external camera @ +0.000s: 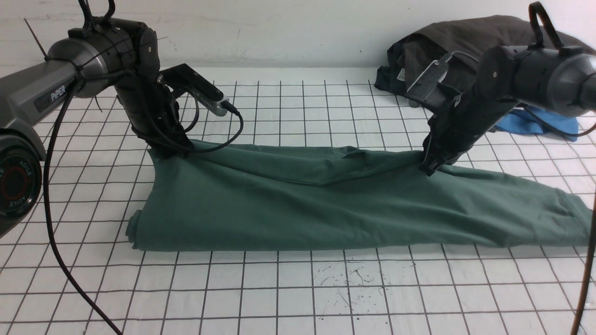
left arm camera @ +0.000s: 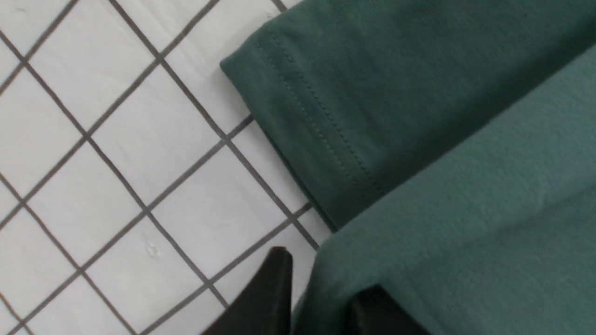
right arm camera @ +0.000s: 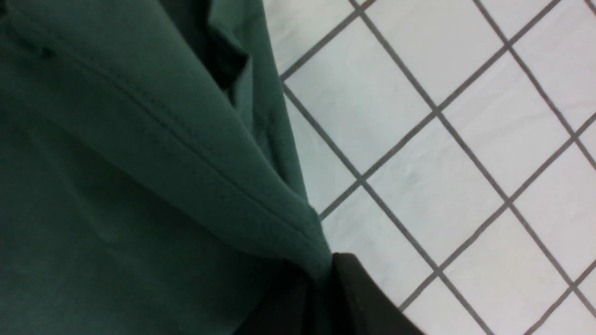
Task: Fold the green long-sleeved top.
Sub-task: Use both arms to drag the lower edge of the fabric forward and fold it over the upper edge
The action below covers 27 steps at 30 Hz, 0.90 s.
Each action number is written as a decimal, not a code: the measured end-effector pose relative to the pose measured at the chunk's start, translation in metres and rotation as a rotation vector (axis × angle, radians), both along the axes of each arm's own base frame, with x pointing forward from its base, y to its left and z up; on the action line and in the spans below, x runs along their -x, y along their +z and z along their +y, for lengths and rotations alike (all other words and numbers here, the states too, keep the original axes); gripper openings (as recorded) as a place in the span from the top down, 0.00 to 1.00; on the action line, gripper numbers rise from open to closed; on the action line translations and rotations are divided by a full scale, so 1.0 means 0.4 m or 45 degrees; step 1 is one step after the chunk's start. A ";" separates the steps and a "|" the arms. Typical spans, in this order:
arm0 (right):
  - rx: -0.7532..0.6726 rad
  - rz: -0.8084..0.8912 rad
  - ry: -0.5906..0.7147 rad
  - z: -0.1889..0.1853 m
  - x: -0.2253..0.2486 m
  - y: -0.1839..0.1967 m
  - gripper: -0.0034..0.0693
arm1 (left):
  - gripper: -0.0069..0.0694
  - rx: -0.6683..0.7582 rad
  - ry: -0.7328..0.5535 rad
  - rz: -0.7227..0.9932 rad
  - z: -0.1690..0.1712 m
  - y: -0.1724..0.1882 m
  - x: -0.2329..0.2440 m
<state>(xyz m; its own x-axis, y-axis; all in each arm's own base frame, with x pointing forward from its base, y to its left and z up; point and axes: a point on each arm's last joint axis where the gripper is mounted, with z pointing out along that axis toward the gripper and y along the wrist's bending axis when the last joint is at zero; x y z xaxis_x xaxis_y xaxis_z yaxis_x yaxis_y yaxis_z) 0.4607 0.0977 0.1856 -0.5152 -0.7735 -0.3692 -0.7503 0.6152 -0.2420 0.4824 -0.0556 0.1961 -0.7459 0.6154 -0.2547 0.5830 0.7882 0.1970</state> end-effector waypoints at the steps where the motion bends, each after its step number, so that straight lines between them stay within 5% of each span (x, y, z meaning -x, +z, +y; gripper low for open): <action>1: -0.002 -0.006 -0.003 0.000 -0.001 0.000 0.83 | 0.73 -0.002 0.003 -0.003 0.000 0.000 -0.001; 11: -0.125 -0.059 -0.225 0.001 -0.013 0.017 0.56 | 0.34 -0.035 0.271 -0.103 0.023 0.007 -0.015; 17: -0.202 -0.069 -0.332 0.002 -0.007 0.088 0.53 | 0.27 -0.082 0.427 -0.154 0.042 0.014 -0.018; 23: -0.169 0.149 -0.172 0.076 0.048 0.109 0.66 | 0.27 -0.082 0.465 -0.162 0.045 0.024 -0.015; 27: -0.141 0.236 -0.020 0.180 0.071 0.044 0.85 | 0.27 -0.091 0.454 -0.142 0.034 0.029 -0.009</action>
